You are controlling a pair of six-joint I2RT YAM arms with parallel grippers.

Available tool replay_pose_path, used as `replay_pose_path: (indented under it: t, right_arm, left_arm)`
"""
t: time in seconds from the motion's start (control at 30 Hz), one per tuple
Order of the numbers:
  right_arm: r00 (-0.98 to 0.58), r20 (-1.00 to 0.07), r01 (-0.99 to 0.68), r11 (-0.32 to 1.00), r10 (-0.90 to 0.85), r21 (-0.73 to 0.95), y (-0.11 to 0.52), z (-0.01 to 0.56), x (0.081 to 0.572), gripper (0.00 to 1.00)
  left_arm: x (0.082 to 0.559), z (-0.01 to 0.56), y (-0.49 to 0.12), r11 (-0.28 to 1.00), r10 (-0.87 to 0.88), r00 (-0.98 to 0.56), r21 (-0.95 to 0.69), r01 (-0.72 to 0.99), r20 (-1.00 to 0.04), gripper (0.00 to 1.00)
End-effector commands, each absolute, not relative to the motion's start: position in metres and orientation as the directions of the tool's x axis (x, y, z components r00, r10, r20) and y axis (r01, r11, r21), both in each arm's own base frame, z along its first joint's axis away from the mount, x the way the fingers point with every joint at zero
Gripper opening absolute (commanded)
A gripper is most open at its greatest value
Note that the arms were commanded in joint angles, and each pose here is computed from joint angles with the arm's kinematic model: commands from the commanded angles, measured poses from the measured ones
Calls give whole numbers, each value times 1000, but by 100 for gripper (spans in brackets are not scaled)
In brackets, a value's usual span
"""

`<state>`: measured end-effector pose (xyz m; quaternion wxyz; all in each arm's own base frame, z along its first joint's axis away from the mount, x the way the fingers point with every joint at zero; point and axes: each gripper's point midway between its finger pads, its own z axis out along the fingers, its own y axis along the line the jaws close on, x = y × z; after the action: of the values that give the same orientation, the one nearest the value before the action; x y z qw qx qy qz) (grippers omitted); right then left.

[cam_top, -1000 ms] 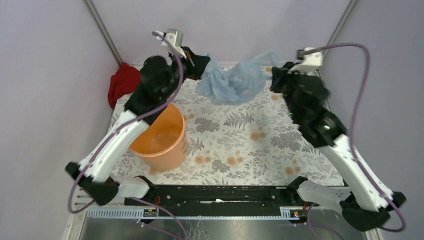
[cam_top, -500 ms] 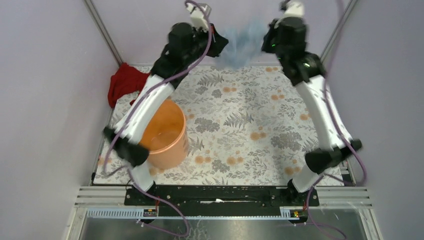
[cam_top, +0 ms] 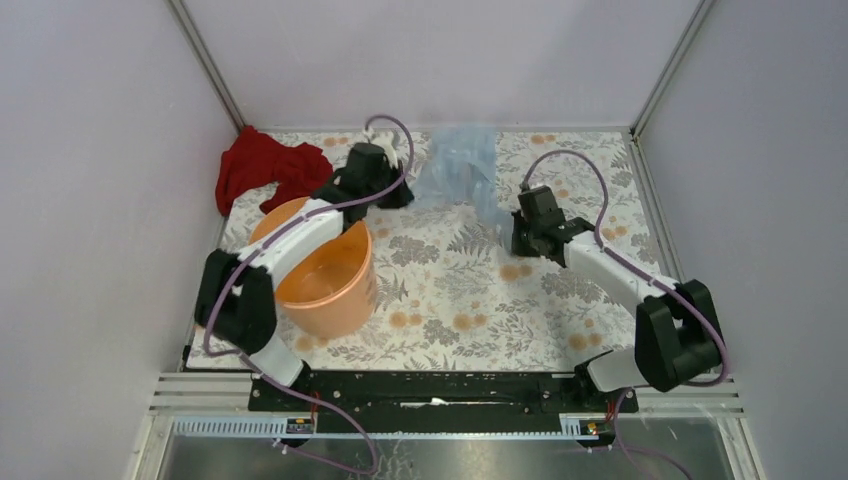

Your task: Put the trash bags into the trash bin

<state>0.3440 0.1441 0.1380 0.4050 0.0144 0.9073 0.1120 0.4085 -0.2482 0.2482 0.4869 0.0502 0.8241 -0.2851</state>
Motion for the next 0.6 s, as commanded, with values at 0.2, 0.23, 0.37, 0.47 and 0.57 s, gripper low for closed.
replay_pose_path:
  t: [0.2, 0.23, 0.37, 0.47, 0.57]
  right_arm:
    - [-209, -957, -159, 958, 202, 237, 134, 479, 368, 0]
    - [-106, -965, -217, 941, 242, 260, 132, 528, 352, 0]
    - [72, -953, -403, 882, 295, 242, 141, 559, 311, 0]
    - [-16, -968, -352, 905, 250, 240, 140, 469, 322, 0]
    - [-393, -904, -140, 961, 168, 239, 135, 294, 349, 0]
  left_arm:
    - [358, 551, -287, 547, -348, -188, -361, 755, -919, 0]
    - [336, 578, -289, 512, -372, -121, -312, 800, -920, 0]
    - [271, 595, -288, 484, -451, 103, -146, 863, -887, 0]
    - [319, 513, -269, 670, -422, 16, -299, 680, -907, 0]
    - [384, 337, -256, 847, -216, -401, -375, 376, -890, 0]
